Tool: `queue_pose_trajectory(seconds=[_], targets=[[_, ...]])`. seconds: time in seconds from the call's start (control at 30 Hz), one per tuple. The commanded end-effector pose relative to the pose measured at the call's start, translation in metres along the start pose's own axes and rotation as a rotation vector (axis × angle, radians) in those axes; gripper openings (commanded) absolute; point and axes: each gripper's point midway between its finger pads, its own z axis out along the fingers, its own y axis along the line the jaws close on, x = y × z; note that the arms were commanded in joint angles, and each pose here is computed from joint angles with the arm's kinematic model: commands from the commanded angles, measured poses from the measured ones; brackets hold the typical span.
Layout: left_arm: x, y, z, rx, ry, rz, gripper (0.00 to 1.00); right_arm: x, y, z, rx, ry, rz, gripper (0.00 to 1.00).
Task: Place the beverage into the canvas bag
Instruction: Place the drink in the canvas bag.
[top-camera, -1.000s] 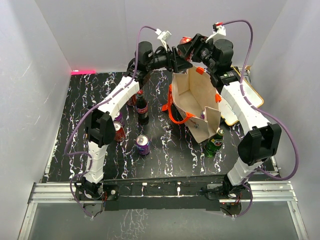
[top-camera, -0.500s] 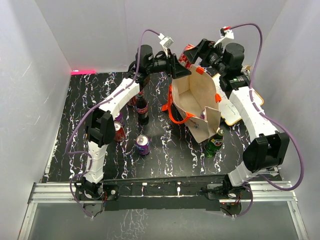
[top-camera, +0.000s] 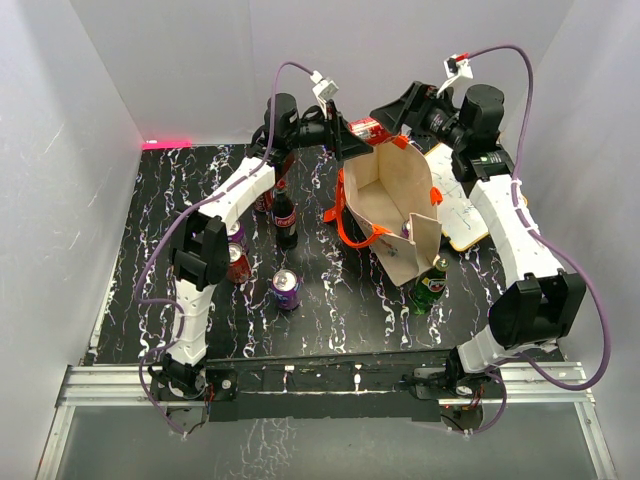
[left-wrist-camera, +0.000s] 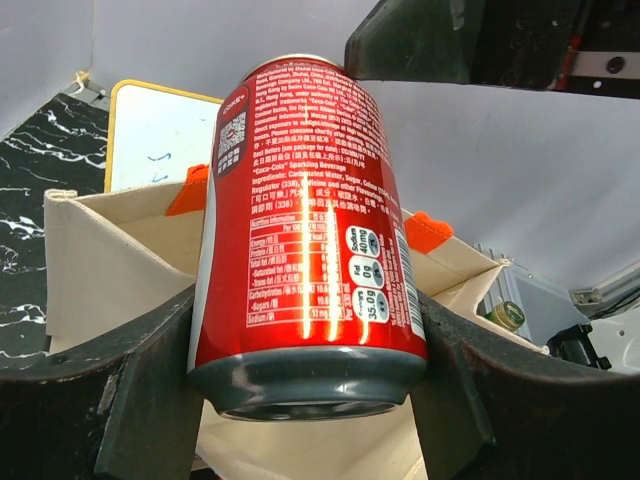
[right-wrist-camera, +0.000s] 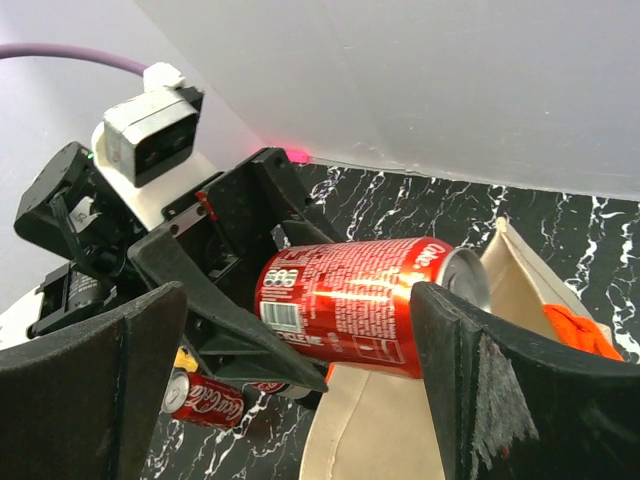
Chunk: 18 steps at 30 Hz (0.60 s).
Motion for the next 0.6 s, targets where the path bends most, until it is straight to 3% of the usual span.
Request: queue_pose_trajectory(seconds=[0.0, 0.57], targets=[[-0.050, -0.036, -0.002, 0.071, -0.110, 0.148, 0.00, -0.023, 0.000, -0.008, 0.001, -0.040, -0.003, 0.96], [-0.074, -0.058, -0.014, 0.063, -0.185, -0.002, 0.00, -0.014, -0.028, -0.022, 0.076, 0.007, 0.063, 0.98]])
